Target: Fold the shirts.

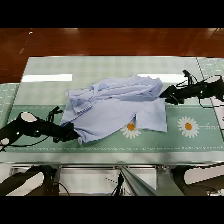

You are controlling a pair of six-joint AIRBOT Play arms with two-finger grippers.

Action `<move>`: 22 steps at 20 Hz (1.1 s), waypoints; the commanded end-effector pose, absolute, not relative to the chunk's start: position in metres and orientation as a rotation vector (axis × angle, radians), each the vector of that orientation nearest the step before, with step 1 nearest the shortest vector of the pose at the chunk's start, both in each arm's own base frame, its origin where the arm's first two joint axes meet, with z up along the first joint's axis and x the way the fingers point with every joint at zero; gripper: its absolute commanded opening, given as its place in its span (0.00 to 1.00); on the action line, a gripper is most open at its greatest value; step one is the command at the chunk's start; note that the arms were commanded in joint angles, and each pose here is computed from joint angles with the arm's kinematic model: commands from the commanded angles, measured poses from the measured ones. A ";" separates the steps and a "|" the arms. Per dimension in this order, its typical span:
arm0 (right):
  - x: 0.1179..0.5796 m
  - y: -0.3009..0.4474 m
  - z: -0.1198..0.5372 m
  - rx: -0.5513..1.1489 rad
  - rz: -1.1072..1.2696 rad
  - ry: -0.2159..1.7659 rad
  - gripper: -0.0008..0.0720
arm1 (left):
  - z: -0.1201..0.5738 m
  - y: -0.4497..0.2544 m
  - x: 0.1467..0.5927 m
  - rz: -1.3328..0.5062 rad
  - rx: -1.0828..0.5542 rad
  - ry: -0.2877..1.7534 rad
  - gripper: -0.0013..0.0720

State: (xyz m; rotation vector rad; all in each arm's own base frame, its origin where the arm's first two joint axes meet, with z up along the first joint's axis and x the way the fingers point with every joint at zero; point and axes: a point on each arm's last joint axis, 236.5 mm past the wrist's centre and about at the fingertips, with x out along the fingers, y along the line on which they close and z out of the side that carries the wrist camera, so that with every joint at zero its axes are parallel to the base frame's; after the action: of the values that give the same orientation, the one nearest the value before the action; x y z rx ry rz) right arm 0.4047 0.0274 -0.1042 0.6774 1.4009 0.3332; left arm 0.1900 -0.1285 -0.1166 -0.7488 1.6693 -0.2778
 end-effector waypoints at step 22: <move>0.235 0.033 0.528 0.103 0.184 -0.310 0.05 | 0.555 -0.099 0.140 -0.442 -0.117 -0.349 0.05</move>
State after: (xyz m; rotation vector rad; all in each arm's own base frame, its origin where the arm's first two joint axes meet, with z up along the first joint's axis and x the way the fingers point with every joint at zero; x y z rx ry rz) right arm 0.3112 0.0350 0.4503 0.1890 -0.0834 0.3082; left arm 0.2129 -0.1015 0.4970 -0.1979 -0.1443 -0.4655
